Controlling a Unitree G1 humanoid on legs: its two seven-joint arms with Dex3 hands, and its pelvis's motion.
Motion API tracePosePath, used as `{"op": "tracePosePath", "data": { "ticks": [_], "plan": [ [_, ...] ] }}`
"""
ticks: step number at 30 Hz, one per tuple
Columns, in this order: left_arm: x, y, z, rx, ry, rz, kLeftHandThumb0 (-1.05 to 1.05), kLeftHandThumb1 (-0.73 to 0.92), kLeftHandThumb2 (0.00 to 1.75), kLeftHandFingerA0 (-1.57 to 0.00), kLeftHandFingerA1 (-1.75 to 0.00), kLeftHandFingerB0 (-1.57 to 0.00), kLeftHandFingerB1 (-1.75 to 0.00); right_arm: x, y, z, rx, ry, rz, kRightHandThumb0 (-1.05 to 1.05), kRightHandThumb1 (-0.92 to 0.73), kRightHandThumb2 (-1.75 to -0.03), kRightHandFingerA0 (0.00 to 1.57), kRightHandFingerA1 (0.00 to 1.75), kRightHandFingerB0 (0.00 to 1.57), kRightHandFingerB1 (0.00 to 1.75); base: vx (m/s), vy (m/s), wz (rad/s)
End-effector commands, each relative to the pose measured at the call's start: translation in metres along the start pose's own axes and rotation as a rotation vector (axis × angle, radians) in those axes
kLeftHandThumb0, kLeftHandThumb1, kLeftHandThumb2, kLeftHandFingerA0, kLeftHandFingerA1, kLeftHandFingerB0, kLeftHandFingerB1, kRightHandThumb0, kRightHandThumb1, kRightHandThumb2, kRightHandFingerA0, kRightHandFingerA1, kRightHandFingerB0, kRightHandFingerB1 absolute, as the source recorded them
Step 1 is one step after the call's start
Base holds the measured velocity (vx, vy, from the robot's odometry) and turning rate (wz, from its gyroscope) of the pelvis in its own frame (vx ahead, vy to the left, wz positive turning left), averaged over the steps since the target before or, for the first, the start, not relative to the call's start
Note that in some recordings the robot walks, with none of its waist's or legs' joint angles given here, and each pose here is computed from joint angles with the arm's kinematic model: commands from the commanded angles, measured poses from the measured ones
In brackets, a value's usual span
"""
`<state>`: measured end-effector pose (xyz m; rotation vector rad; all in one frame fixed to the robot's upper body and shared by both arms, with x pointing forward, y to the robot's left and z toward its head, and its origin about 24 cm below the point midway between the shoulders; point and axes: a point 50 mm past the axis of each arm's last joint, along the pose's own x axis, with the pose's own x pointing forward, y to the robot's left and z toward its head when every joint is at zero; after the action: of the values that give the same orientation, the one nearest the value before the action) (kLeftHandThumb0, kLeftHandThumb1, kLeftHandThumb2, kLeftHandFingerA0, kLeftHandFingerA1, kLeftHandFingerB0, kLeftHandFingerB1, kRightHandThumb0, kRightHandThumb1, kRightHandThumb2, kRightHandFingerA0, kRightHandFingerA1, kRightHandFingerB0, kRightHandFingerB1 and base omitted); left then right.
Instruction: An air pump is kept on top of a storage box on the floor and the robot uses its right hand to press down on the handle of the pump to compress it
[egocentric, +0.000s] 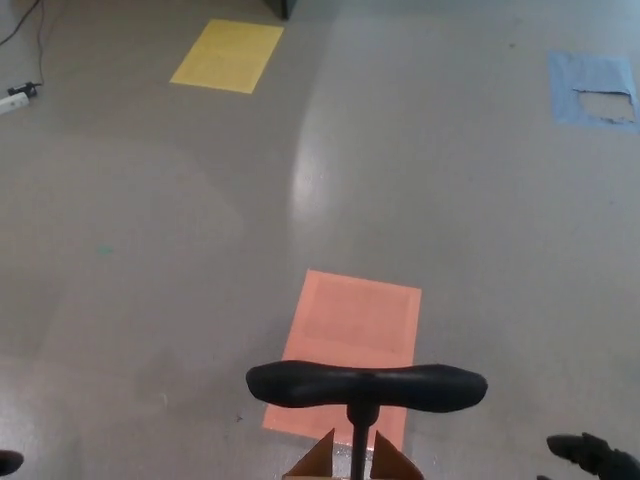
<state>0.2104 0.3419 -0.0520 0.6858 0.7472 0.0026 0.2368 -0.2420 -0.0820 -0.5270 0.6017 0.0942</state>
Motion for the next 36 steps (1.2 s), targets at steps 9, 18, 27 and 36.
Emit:
{"op": "tracePosePath", "data": {
  "ticks": [9, 18, 27, 36],
  "plan": [
    [-0.005, 0.012, 0.001, 0.054, -0.082, -0.024, -0.53, 0.84, 0.65, -0.25, -0.34, -0.18, -0.29, -0.021, -0.024, 0.049, 0.143, -0.525, -0.378, -0.61, -0.78, -0.63, 0.31, 0.35, 0.23, 0.31, 0.00, 0.000, 0.00],
    [0.001, 0.020, 0.023, 0.040, -0.142, -0.011, -0.53, 0.85, 0.65, -0.24, -0.34, -0.17, -0.29, -0.101, -0.070, 0.156, 0.241, -1.158, -0.525, -0.72, -0.85, -0.67, 0.28, 0.30, 0.21, 0.28, 0.00, 0.000, 0.00],
    [0.012, 0.024, 0.058, 0.097, -0.191, -0.008, -0.28, 0.60, 1.10, -0.07, -0.50, -0.06, -0.49, -0.198, -0.109, 0.231, 0.196, -1.570, -0.690, -0.73, -0.85, -0.66, 0.32, 0.32, 0.23, 0.29, 0.00, 0.000, 0.00],
    [0.012, 0.026, 0.058, 0.089, -0.184, -0.002, -0.28, 0.59, 1.09, -0.07, -0.50, -0.07, -0.49, -0.258, -0.103, 0.305, -0.188, -1.706, -0.353, -0.75, -0.70, -1.06, 0.06, 0.41, 0.04, 0.34, 0.00, 0.000, 0.00]
  ]
}}
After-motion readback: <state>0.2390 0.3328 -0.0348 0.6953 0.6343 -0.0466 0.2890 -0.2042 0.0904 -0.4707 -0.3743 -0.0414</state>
